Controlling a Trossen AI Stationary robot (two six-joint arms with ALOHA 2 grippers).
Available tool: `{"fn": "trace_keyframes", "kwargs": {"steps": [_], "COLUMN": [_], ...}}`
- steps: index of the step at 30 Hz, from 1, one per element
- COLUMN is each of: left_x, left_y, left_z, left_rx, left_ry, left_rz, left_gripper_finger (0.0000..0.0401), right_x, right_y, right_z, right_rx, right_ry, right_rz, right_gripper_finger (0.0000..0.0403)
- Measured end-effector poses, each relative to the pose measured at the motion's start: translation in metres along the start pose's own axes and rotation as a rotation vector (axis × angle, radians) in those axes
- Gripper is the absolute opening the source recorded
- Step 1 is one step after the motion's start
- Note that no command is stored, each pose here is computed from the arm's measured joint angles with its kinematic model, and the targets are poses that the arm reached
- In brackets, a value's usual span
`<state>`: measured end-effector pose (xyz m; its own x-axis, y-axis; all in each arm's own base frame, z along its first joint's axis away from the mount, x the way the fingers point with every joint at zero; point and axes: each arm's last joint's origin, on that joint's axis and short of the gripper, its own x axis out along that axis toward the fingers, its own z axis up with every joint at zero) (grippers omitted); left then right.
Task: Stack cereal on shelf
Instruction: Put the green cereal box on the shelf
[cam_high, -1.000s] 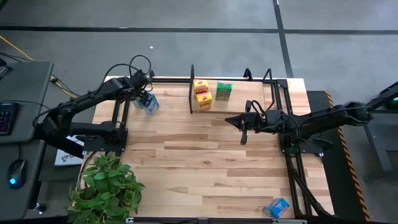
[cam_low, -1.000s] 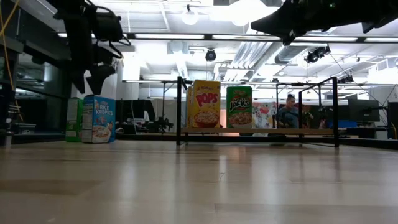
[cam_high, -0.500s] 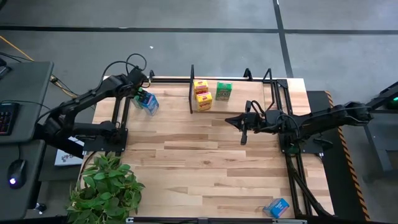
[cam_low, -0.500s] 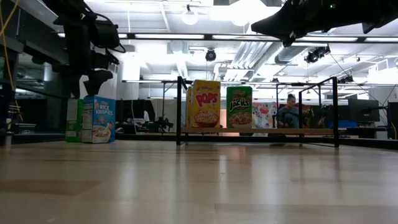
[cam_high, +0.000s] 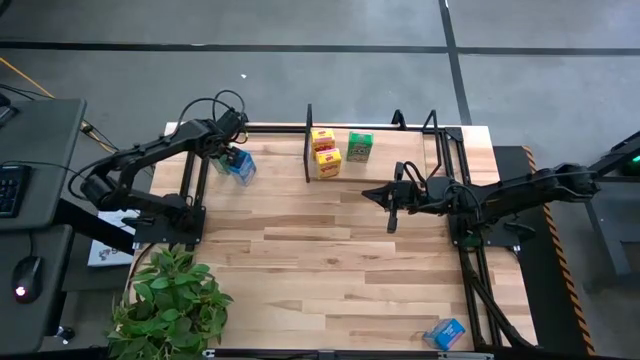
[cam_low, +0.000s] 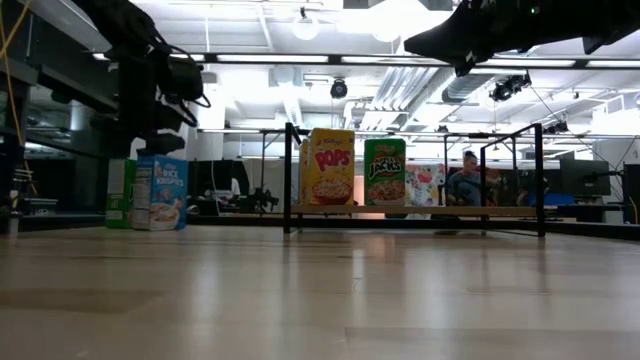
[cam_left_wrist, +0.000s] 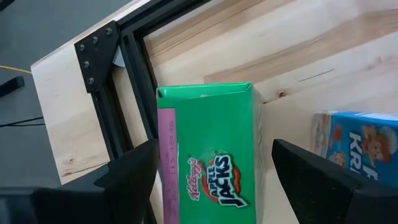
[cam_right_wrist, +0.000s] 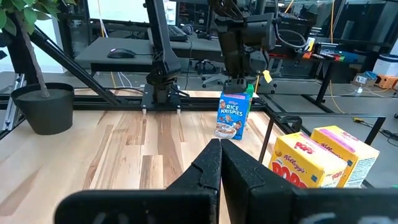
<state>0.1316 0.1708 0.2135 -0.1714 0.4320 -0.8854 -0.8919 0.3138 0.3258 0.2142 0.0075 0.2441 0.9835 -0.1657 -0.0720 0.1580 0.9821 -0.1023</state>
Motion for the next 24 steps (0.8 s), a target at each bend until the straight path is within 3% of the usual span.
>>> {"fn": "trace_keyframes", "kwargs": {"steps": [6, 17, 24], "left_x": [0.000, -0.001, -0.026], "left_y": [0.000, 0.000, 0.008], "left_z": [0.001, 0.001, 0.014], "left_rx": [-0.010, 0.006, -0.007], "left_ry": [-0.008, -0.007, -0.075], "left_rz": [-0.002, -0.003, -0.017], "left_gripper_finger": [0.0268, 0.0164, 0.0150], "right_x": [0.000, 0.000, 0.000], "right_y": [0.000, 0.000, 0.000], "right_z": [-0.001, -0.001, -0.001], "right_rx": [-0.002, 0.005, 0.005], "right_ry": [0.007, 0.007, 0.008], "right_rz": [0.001, 0.001, 0.001], "right_gripper_finger": [0.0000, 0.0000, 0.0000]}}
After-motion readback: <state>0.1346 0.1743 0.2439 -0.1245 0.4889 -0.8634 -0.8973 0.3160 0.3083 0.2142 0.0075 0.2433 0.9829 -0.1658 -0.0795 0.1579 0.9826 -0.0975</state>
